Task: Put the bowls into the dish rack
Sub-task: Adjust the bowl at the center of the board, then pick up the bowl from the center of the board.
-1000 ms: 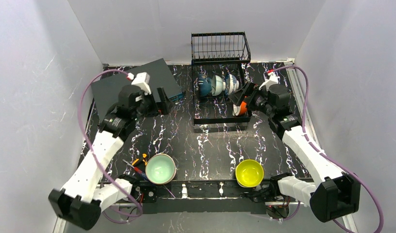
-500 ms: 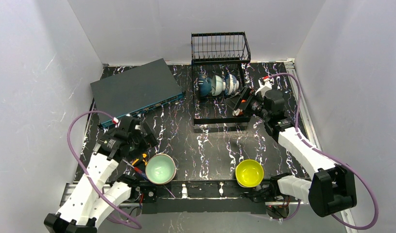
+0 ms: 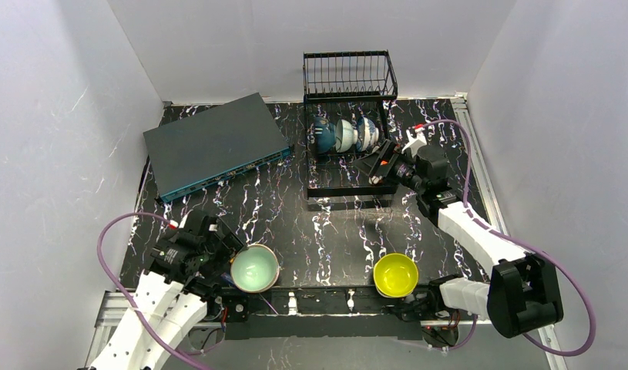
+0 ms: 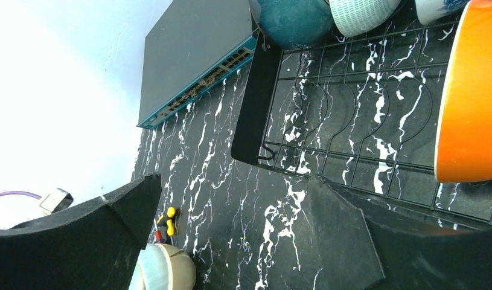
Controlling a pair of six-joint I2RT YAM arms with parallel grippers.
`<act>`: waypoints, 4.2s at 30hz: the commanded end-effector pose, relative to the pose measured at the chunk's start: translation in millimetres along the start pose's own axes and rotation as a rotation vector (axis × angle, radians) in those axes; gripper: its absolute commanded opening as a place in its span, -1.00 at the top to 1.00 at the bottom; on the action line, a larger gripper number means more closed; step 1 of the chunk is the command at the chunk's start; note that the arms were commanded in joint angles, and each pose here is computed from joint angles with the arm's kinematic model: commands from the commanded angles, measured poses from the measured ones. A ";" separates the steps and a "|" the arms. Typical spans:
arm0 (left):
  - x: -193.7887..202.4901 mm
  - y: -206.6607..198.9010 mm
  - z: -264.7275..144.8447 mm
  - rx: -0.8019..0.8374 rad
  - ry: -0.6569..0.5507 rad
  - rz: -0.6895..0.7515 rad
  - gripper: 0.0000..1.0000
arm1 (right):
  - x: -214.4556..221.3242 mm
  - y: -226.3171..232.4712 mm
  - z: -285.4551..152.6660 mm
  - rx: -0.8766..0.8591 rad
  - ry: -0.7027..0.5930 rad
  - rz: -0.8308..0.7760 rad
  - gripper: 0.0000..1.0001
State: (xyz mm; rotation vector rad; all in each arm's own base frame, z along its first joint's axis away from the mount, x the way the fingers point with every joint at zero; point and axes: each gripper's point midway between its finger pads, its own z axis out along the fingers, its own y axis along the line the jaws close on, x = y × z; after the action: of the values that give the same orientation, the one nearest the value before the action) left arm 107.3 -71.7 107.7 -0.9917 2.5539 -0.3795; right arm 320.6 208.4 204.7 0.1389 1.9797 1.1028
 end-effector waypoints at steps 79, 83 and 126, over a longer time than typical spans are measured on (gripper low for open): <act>62.2 -96.8 8.0 0.036 0.125 0.493 1.00 | -14.1 23.4 -2.7 -0.092 -0.036 -0.023 -0.97; 61.9 -108.5 -3.9 0.116 0.128 0.536 1.00 | -13.6 24.6 -2.7 -0.097 -0.031 -0.021 -0.97; -5.3 -291.5 -64.5 1.032 0.149 0.535 1.00 | -12.0 65.7 -4.6 -0.288 0.061 -0.044 -0.97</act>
State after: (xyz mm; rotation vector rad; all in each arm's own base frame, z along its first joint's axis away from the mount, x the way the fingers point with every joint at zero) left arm 230.9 -259.1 228.2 -0.0468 2.3444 -1.2181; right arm 303.4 238.3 208.7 0.0006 2.0030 1.3488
